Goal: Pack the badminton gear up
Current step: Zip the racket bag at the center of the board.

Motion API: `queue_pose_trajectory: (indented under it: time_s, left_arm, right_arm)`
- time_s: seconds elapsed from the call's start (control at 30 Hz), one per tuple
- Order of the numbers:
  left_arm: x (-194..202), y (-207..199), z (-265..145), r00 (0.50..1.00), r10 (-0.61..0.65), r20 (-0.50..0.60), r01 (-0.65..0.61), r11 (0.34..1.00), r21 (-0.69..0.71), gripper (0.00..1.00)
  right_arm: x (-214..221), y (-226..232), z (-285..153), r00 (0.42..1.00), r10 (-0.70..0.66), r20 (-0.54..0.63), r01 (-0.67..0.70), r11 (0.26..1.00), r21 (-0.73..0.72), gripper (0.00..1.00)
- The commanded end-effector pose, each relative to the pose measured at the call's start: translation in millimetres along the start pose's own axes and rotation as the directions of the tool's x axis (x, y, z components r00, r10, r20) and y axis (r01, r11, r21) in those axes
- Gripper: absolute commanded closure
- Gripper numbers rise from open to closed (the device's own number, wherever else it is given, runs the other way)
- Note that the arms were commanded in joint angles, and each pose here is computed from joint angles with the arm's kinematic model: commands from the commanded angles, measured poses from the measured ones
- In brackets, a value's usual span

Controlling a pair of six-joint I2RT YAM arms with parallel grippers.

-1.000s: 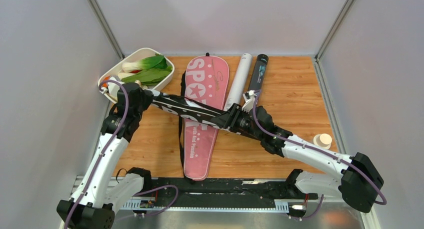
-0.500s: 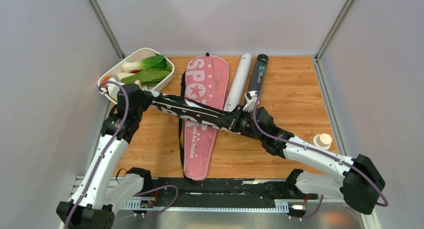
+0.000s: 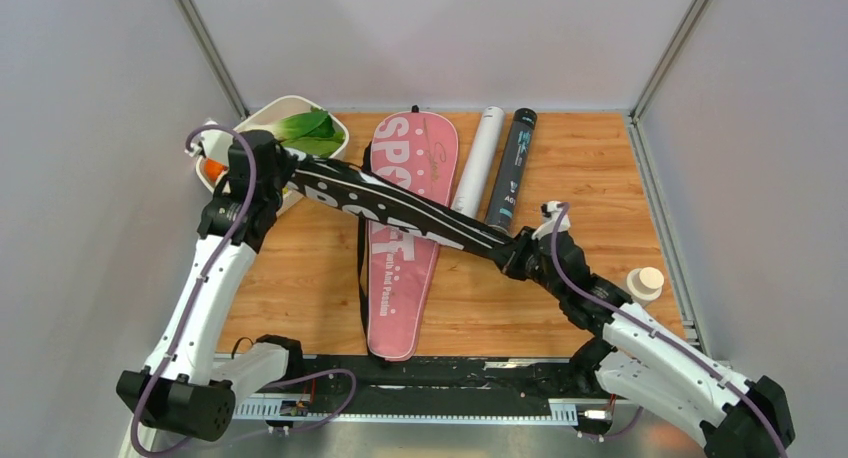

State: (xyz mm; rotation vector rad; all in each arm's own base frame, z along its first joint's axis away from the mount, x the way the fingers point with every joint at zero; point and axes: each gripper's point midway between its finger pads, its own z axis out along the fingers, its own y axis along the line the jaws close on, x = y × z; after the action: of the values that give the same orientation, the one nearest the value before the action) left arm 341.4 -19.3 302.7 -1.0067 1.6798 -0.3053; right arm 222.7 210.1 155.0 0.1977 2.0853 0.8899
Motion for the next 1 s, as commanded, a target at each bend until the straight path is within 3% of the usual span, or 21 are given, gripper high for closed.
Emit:
queue_pose_trajectory:
  time_s: [0.0,0.17,0.5,0.57,0.67,0.73,0.87,0.97]
  left_arm:
    - [-96,-32,-12,0.953,-0.104,0.286,0.096,0.994,0.042,1.00]
    - [-128,-36,-10,0.931,-0.144,0.334,0.143,0.989,0.028,1.00]
    - [-148,-32,6,0.942,-0.137,0.307,0.143,0.990,0.001,1.00]
    - [-148,-33,8,0.945,-0.130,0.301,0.135,0.991,0.004,1.00]
    - [-138,-50,11,0.961,-0.132,0.242,0.113,0.990,0.090,1.00]
    - [-126,-56,14,0.973,-0.136,0.189,0.112,0.985,0.132,1.00]
    - [-106,-53,19,0.987,-0.108,0.123,0.090,0.985,0.144,1.00]
    - [-99,-49,19,0.991,-0.084,0.106,0.069,0.987,0.143,1.00]
  right_arm:
    - [4,-72,-14,1.000,0.014,-0.007,-0.012,0.962,0.273,1.00]
    - [-17,-120,-20,0.996,0.058,0.063,-0.079,0.907,0.413,1.00]
    - [-39,-166,-31,0.986,0.069,0.152,-0.142,0.830,0.540,1.00]
    - [-39,-167,-27,0.986,0.066,0.151,-0.136,0.846,0.516,1.00]
    - [-52,-125,-15,0.996,-0.021,0.089,-0.010,0.943,0.331,0.99]
    - [-73,-88,-19,0.992,-0.109,0.058,0.092,0.967,0.238,0.82]
    - [-124,-25,-42,0.948,-0.306,0.090,0.292,0.946,0.141,0.40]
    - [-140,19,-39,0.917,-0.379,0.123,0.382,0.924,-0.002,0.25]
